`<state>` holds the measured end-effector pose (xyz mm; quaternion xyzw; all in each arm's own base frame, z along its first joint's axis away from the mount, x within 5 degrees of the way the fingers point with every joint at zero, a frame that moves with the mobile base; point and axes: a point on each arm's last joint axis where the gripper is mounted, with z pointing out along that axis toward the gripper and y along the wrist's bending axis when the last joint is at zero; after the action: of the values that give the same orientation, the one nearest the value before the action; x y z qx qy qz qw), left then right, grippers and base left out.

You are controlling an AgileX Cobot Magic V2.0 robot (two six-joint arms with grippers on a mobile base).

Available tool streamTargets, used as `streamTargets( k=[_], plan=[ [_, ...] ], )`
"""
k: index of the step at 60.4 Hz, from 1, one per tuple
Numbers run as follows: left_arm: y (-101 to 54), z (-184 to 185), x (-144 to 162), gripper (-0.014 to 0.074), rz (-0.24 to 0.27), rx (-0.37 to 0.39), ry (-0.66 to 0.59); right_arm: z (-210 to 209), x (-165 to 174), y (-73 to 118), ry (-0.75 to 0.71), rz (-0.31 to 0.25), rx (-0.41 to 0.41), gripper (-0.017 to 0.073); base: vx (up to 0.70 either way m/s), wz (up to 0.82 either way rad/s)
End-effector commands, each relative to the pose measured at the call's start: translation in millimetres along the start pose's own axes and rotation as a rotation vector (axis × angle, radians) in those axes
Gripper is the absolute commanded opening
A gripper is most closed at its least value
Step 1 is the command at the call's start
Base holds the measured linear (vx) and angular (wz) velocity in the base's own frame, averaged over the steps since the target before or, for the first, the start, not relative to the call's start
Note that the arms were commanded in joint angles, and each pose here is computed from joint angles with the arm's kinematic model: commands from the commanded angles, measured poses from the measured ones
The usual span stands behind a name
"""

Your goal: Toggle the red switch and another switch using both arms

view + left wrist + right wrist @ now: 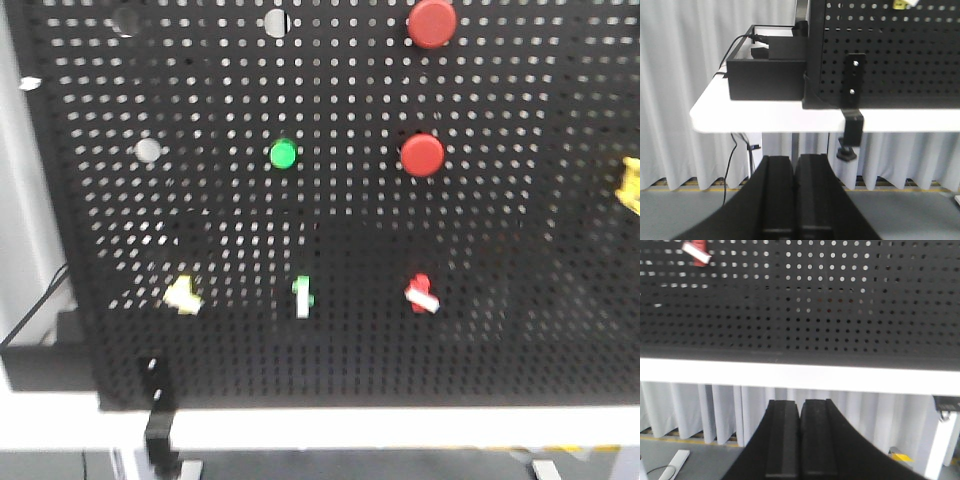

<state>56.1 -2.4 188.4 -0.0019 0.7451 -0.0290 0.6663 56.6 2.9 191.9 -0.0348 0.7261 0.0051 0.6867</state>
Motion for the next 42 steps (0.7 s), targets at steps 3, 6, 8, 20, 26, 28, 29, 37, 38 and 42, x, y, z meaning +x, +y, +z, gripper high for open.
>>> streamTargets(
  k=[3,6,8,20,26,28,29,37,38,42],
  plan=[
    [0.1,0.7,-1.2,0.0002,-0.014,0.001,-0.066,-0.9,-6.9,0.2,-0.093,-0.007,-0.001,-0.0006,0.31,-0.01],
    [0.1,0.7,-1.2,0.0002,-0.014,0.001,-0.066,-0.9,-6.9,0.2,-0.093,-0.007,-0.001,-0.0006,0.30,-0.01],
    [0.1,0.7,-1.2,0.0002,-0.014,0.001,-0.066,-0.9,-6.9,0.2,-0.093,-0.007,-0.001,-0.0006,0.28,0.00],
    [0.1,0.7,-1.2,0.0002,-0.014,0.001,-0.066,-0.9,-6.9,0.2,-0.093,-0.007,-0.001,-0.0006,0.25,0.02],
    [0.1,0.7,-1.2,0.0002,-0.014,0.001,-0.066,-0.9,-6.9,0.2,-0.093,-0.007,-0.001,-0.0006,0.20,0.02],
    [0.1,0.7,-1.2,0.0002,-0.014,0.001,-0.066,-0.9,-6.9,0.2,-0.093,-0.007,-0.001,-0.0006,0.17,0.02],
    [0.1,0.7,-1.2,0.0002,-0.014,0.001,-0.066,-0.9,-6.9,0.2,-0.093,-0.007,-0.001,-0.0006,0.17,0.03],
    [0.1,0.7,-1.2,0.0002,-0.014,0.001,-0.066,-0.9,-6.9,0.2,-0.093,-0.007,-0.001,-0.0006,0.14,0.01],
    [0.1,0.7,-1.2,0.0002,-0.014,0.001,-0.066,-0.9,-6.9,0.2,-0.093,-0.007,-0.001,-0.0006,0.11,0.00],
    [0.1,0.7,-1.2,0.0002,-0.014,0.001,-0.066,-0.9,-6.9,0.2,-0.093,-0.007,-0.001,-0.0006,0.10,0.00]
  ],
)
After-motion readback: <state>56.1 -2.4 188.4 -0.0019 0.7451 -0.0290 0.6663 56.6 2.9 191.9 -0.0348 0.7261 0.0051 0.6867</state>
